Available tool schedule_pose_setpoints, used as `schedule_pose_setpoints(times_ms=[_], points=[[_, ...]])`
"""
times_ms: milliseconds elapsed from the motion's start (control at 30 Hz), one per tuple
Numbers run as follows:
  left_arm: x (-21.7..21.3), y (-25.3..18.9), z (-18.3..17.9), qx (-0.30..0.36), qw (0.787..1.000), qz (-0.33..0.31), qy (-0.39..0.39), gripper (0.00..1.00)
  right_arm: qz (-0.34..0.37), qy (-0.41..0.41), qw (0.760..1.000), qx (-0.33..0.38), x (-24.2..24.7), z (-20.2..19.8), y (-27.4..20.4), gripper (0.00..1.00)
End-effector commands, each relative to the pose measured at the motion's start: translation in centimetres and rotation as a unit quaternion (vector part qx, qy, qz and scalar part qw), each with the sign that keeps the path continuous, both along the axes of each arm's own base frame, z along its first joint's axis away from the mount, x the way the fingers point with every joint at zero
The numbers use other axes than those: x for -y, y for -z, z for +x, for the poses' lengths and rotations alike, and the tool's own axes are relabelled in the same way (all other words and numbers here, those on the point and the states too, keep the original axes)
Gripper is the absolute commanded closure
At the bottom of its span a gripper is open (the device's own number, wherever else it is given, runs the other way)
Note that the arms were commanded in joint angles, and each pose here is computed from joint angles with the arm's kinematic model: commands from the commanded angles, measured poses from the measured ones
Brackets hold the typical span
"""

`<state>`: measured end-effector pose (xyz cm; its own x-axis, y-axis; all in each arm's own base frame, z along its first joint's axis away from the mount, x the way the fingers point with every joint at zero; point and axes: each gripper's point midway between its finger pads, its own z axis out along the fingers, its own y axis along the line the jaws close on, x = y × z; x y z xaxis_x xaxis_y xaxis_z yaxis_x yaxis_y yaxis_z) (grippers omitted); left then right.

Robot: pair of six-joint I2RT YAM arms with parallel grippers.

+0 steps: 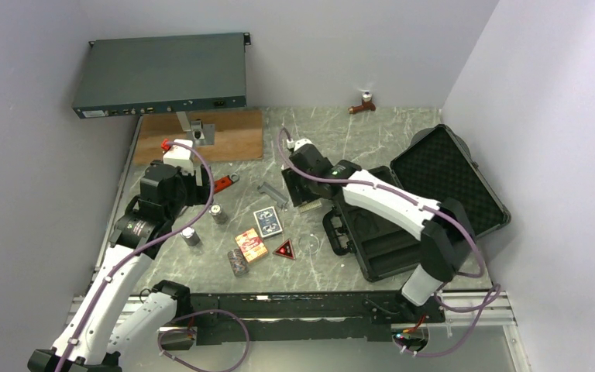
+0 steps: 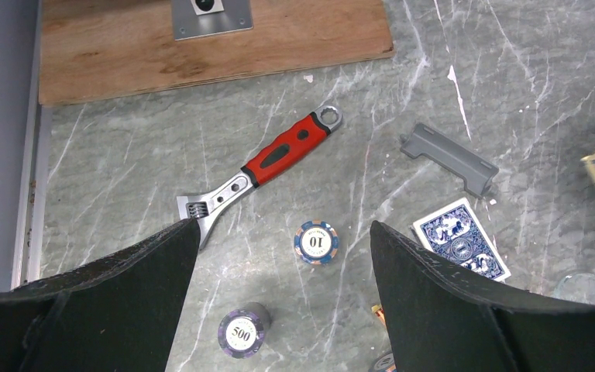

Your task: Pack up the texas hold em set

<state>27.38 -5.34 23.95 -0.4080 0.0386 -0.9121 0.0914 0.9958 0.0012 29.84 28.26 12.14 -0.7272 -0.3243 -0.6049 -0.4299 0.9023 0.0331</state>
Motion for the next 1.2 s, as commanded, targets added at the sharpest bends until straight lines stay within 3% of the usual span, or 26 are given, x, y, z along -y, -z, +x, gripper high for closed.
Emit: schedule_pose_setpoints(times_ms=[0,333,800,933,1167], points=[[0.0,-1.9,0.2,0.026,1.0,-0.006,-0.003,0.13,-0.003,0.012,0.999,0.038,2.2,-0.4,-3.3,1.0],[0.3,-1.8,0.2,0.024,1.0,-0.01,0.004,0.13,-0.011,0.041,0.996,0.083,7.9,-3.4,-3.5,1.0],[0.2,-1.7,0.2,0.022,1.0,-0.008,0.0,0.13,0.003,0.038,0.962,0.269,14.2,-4.4,-5.4,1.0],[0.3,-1.7,0.3,0.022,1.0,-0.009,0.002,0.13,-0.007,0.05,0.962,0.267,14.9,-3.7,-4.7,1.0],[0.3,-1.6,0.3,0.021,1.0,-0.009,0.003,0.13,0.036,0.043,0.97,0.238,16.0,-2.2,-3.1,1.0]])
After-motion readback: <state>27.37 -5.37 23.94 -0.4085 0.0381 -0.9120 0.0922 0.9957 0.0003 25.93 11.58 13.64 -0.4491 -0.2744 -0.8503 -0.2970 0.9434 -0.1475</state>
